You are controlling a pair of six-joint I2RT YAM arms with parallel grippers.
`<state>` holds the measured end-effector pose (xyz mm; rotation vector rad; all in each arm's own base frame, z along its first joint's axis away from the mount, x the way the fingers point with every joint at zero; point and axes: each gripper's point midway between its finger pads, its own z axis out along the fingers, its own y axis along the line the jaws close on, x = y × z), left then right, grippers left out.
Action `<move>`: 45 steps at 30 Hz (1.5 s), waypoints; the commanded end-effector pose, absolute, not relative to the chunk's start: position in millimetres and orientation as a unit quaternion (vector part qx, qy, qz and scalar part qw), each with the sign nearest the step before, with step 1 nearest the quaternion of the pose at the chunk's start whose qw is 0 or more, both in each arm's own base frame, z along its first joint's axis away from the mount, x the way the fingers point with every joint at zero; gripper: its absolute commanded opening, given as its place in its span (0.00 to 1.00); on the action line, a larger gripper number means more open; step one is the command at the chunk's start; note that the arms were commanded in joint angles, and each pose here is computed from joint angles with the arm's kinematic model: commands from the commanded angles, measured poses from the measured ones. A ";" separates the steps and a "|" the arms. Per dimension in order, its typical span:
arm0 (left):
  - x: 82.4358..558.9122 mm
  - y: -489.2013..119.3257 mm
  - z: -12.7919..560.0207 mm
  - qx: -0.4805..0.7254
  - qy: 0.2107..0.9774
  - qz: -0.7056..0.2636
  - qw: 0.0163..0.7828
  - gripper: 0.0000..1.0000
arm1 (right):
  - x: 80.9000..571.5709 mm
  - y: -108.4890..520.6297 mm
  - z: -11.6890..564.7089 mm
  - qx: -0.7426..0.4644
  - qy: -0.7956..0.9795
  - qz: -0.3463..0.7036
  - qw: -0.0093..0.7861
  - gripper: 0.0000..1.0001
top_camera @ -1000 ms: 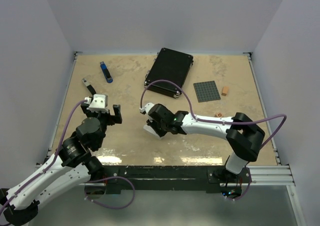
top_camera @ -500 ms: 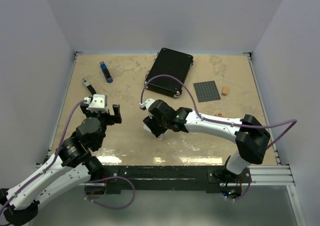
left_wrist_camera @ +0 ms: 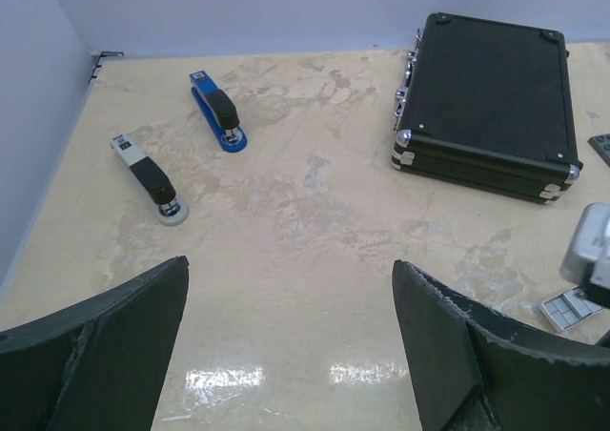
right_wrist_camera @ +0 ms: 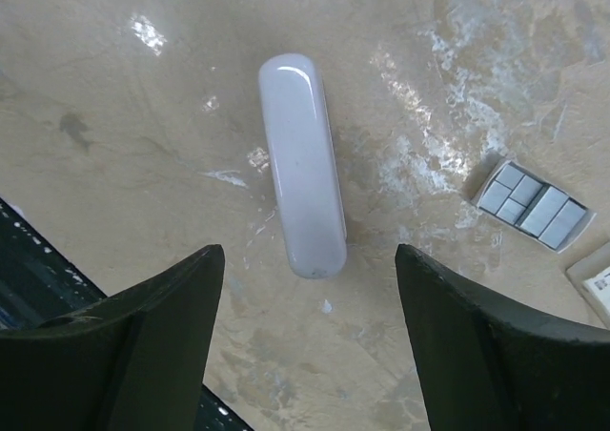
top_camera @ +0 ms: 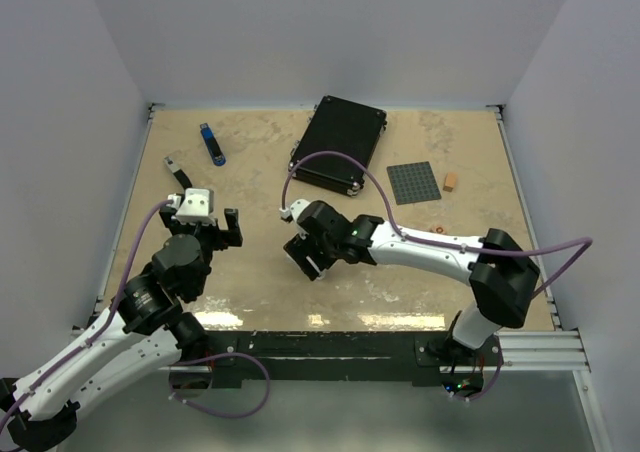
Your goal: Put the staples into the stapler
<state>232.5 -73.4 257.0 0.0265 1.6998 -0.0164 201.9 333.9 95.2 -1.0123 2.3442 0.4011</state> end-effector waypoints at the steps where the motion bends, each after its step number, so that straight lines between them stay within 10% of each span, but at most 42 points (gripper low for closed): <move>1: 232.8 -68.5 258.9 0.005 0.749 0.000 0.663 0.93 | 200.8 340.0 74.7 -0.380 0.875 0.147 0.261 0.76; 7: 233.0 -67.1 258.5 0.001 0.750 0.002 0.662 0.93 | 202.7 348.8 49.9 -0.384 0.879 0.143 0.243 0.62; 12: 232.4 -65.1 259.0 -0.002 0.750 0.004 0.662 0.93 | 220.4 357.0 48.1 -0.374 0.881 0.129 0.260 0.32; 24: 235.9 -65.4 253.6 -0.001 0.756 0.010 0.655 0.93 | 350.0 384.5 44.2 -0.347 0.883 0.088 0.303 0.30; 33: 241.5 -59.2 248.2 -0.010 0.760 0.022 0.649 0.93 | 422.0 415.7 74.3 -0.321 0.872 0.098 0.357 0.60; 45: 261.4 -58.3 222.6 -0.019 0.789 0.048 0.613 0.98 | 369.2 324.9 247.7 -0.227 0.819 0.128 0.511 0.99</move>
